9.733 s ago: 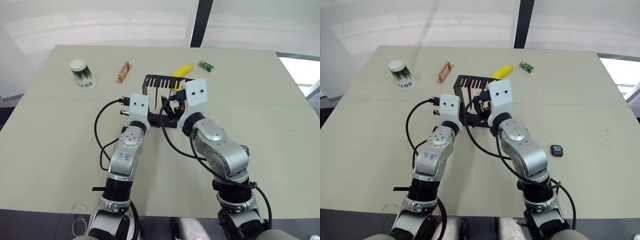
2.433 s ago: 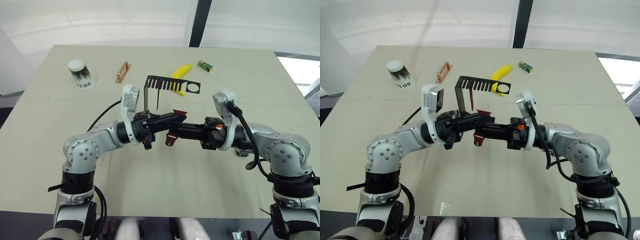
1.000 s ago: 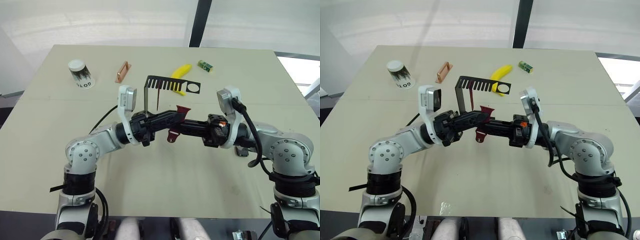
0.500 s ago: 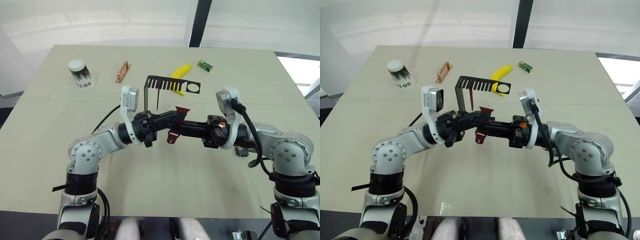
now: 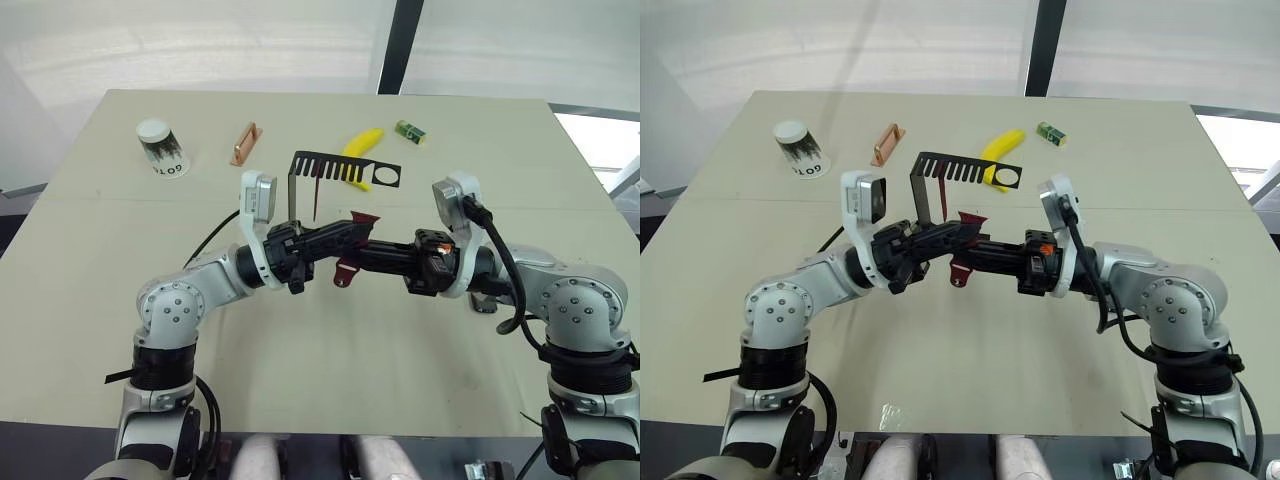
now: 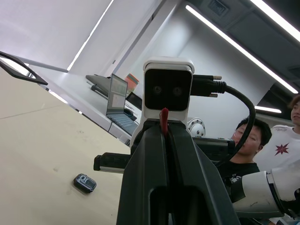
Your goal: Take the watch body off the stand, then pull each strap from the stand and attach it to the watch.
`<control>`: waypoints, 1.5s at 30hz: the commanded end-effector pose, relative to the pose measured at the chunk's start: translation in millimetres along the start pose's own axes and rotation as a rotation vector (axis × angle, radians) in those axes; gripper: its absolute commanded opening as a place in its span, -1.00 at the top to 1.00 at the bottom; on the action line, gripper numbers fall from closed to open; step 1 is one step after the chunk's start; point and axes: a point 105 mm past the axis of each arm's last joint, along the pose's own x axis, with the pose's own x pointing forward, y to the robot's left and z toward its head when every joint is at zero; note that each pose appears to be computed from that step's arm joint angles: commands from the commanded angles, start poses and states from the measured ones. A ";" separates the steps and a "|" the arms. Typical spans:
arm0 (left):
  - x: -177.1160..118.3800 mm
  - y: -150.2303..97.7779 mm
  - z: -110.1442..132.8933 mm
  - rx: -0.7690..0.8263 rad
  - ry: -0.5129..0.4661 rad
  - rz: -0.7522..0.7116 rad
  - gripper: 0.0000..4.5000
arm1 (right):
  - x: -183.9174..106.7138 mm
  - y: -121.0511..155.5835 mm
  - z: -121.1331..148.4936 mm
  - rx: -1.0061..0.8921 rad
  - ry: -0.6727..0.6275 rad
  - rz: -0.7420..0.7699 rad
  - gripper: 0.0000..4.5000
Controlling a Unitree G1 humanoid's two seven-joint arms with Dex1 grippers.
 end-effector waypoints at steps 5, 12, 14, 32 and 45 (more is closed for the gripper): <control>-3.2 -10.7 9.8 0.090 0.044 -0.039 1.00 | -20.1 10.5 8.2 -0.123 -0.004 -0.124 0.15; -27.7 -10.8 7.7 0.166 0.163 0.012 1.00 | -71.5 12.2 -23.4 -0.141 0.035 -0.483 -1.00; -34.2 -10.6 1.1 0.195 0.222 0.020 1.00 | -87.5 10.9 -32.8 -0.147 0.040 -0.613 -1.00; -44.8 -6.5 -32.4 0.341 0.409 -0.034 1.00 | -186.2 3.0 -111.4 -0.129 0.110 -1.422 -1.00; -39.2 -10.7 -28.7 0.357 0.387 -0.019 1.00 | -189.5 -39.3 -126.1 -0.077 0.072 -1.538 -1.00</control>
